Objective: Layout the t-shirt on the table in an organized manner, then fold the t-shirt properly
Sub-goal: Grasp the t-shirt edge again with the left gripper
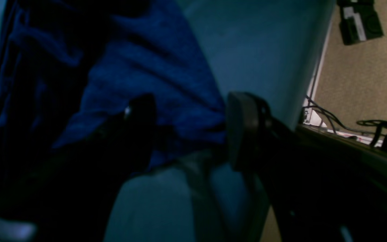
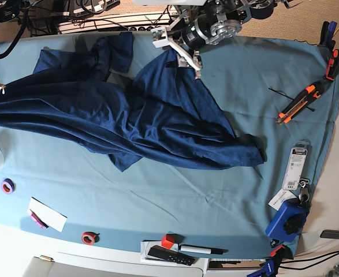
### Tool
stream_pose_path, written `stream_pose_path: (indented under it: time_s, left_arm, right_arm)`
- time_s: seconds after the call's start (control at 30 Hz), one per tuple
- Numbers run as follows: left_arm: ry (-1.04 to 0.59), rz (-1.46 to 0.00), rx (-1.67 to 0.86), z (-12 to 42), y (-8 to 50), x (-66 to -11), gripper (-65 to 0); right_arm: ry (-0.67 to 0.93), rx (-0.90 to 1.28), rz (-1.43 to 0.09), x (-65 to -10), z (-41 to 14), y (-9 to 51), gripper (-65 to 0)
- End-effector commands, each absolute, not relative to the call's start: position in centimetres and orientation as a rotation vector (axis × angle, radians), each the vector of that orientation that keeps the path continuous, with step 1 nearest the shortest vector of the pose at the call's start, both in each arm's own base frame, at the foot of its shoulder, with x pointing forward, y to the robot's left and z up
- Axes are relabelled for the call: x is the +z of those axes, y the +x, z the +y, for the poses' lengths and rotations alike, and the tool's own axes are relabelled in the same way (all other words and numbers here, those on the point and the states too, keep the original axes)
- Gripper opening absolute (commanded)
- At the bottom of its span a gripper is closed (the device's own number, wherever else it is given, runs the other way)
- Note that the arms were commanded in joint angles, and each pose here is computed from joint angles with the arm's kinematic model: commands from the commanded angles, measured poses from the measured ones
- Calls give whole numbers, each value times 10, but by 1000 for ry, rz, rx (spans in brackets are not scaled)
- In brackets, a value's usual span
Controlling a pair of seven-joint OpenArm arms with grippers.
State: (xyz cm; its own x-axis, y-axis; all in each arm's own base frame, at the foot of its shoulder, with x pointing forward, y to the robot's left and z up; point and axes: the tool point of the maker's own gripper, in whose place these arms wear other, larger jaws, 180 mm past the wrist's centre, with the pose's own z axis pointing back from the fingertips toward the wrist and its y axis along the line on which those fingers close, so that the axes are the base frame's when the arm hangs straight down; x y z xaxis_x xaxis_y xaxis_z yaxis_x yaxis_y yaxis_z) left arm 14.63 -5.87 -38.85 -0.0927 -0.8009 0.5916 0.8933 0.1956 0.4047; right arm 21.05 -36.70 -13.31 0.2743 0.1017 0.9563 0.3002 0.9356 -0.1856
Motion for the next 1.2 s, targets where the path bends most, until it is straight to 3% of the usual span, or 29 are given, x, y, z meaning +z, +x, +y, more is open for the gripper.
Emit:
stream_pose_path:
  time_s: [0.0,0.07,0.3,0.43,0.57,0.8,0.93,1.17]
  left_arm:
    - [-59,-830,-1423,-43,153,-395,-334]
    - [-46,-834,-1401,-41,156,-394,-364]
    - [-50,-832,-1399,-41,155,-394,-650]
    - [51,-886,-1389,-34,170,-388,-650]
    - [273,-983,-1325,-15,211,-360,-650]
    - [486,-1115,-1131,38,295,-308,-650]
    - [513,-1173,-987,74,336,-277,-650]
    - [390,-1248,-829,110,370,-240,-650]
  right_arm:
    - [-381,-115,-1342,-118,-366,213,-650]
    - [-381,-115,-1342,-118,-366,213,-650]
    - [-381,-115,-1341,-119,-366,213,-650]
    - [-381,-115,-1344,-118,-366,213,-650]
    - [-385,-107,-1390,-110,-365,214,-650]
    - [-389,-107,-1416,-105,-365,216,-650]
    - [-390,-116,-1420,-104,-366,216,-650]
    - [-433,-228,-1494,-92,-379,213,-650]
